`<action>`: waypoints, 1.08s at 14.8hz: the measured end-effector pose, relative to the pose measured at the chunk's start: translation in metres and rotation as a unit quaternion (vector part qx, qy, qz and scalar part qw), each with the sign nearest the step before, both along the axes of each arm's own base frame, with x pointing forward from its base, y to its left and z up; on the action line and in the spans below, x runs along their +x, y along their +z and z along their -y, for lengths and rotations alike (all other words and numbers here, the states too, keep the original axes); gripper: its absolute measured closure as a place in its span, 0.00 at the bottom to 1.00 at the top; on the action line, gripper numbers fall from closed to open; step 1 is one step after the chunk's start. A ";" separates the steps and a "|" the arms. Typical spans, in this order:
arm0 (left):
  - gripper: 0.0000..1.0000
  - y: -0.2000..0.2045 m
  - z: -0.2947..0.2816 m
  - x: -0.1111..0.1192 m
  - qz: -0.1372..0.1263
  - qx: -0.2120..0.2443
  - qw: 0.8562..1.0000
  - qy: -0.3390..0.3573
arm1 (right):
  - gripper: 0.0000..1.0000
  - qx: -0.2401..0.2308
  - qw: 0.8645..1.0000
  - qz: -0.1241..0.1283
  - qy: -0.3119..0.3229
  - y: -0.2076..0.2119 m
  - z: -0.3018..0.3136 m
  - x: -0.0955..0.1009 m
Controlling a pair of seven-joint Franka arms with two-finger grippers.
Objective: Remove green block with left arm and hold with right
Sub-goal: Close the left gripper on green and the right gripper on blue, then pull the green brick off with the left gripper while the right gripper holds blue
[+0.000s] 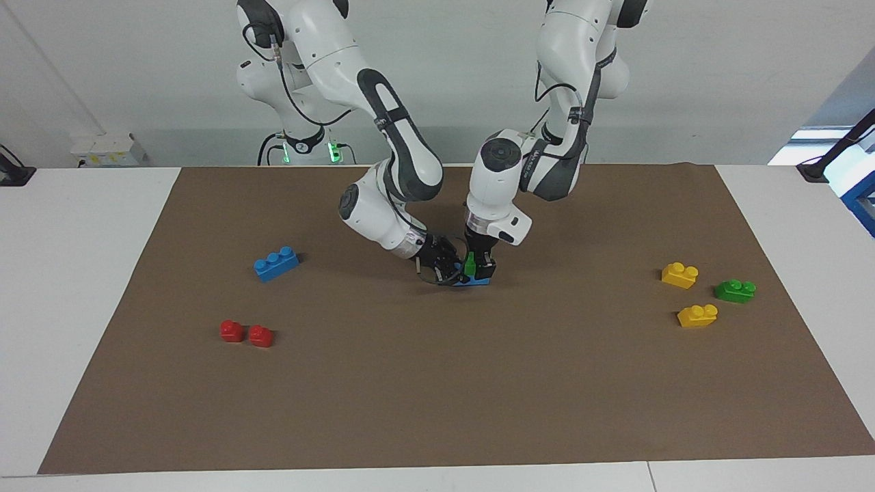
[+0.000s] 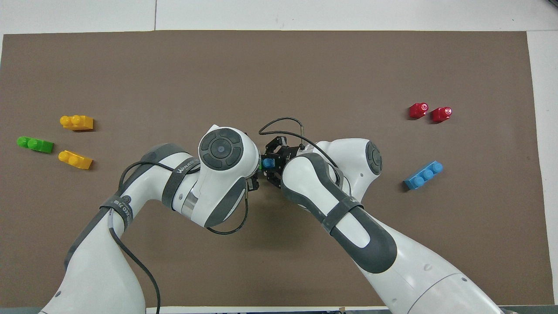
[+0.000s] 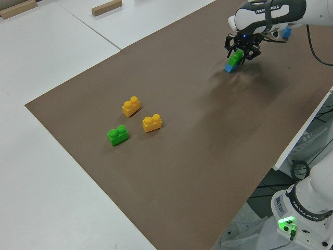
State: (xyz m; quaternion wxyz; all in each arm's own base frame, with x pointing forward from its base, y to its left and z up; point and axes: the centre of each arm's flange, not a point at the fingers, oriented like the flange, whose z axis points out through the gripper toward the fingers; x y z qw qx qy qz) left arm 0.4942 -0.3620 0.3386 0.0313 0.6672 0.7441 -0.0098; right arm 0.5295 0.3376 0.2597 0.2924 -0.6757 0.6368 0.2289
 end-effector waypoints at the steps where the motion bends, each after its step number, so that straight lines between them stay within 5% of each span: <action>1: 0.38 0.001 -0.001 0.001 0.000 0.000 1.000 -0.001 | 0.65 0.000 1.000 0.000 0.000 0.000 0.000 0.000; 3: 0.63 0.003 -0.002 0.001 0.001 0.001 1.000 -0.007 | 0.65 0.000 1.000 0.001 0.001 0.000 0.000 0.000; 4: 0.64 0.004 -0.002 0.001 0.000 0.003 1.000 -0.014 | 0.65 0.000 1.000 0.004 0.005 0.000 -0.001 0.000; 9: 0.64 0.011 -0.005 0.002 -0.002 0.006 1.000 -0.017 | 0.65 0.002 1.000 0.007 0.007 0.003 -0.004 0.000; 16: 0.64 0.072 -0.019 0.004 -0.002 0.010 1.000 -0.010 | 0.65 -0.002 1.000 0.010 0.001 0.001 0.000 0.003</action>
